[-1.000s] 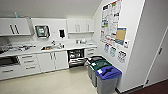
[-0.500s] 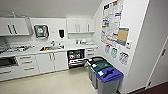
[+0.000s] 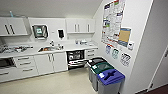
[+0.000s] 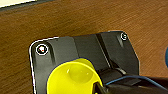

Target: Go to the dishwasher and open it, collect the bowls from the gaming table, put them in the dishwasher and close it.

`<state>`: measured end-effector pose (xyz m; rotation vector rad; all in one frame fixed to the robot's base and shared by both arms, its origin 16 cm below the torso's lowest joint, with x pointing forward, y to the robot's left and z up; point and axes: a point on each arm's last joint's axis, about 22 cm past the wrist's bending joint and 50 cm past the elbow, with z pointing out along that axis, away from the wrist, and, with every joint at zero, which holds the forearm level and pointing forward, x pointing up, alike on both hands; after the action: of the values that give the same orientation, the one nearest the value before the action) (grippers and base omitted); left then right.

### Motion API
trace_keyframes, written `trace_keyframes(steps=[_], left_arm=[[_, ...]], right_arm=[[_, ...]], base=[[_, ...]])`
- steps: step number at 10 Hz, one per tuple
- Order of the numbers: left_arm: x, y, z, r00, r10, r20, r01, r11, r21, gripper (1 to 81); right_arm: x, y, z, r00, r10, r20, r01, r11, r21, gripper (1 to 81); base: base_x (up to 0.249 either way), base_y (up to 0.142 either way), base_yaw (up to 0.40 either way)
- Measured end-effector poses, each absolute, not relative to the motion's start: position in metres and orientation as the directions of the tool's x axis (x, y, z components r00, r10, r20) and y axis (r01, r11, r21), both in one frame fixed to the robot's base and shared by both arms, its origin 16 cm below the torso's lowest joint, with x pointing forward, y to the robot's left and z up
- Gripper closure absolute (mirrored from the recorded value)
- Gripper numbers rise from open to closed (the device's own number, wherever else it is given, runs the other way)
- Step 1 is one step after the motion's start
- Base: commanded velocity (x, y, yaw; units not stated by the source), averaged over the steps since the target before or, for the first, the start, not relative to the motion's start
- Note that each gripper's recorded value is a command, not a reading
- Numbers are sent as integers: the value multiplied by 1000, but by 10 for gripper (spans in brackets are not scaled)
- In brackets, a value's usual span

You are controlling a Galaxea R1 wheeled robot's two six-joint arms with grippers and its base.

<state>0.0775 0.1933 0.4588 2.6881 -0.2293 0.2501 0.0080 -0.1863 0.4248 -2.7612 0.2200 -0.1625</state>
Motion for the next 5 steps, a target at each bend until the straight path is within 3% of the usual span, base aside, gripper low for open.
trace_keyframes(steps=[5], left_arm=[[78,195,459,970,-122,210,-199,-896,398,811]], right_arm=[[8,-185,425,982,-172,83,-131,-921,-366,811]], base=[[117,70,0]])
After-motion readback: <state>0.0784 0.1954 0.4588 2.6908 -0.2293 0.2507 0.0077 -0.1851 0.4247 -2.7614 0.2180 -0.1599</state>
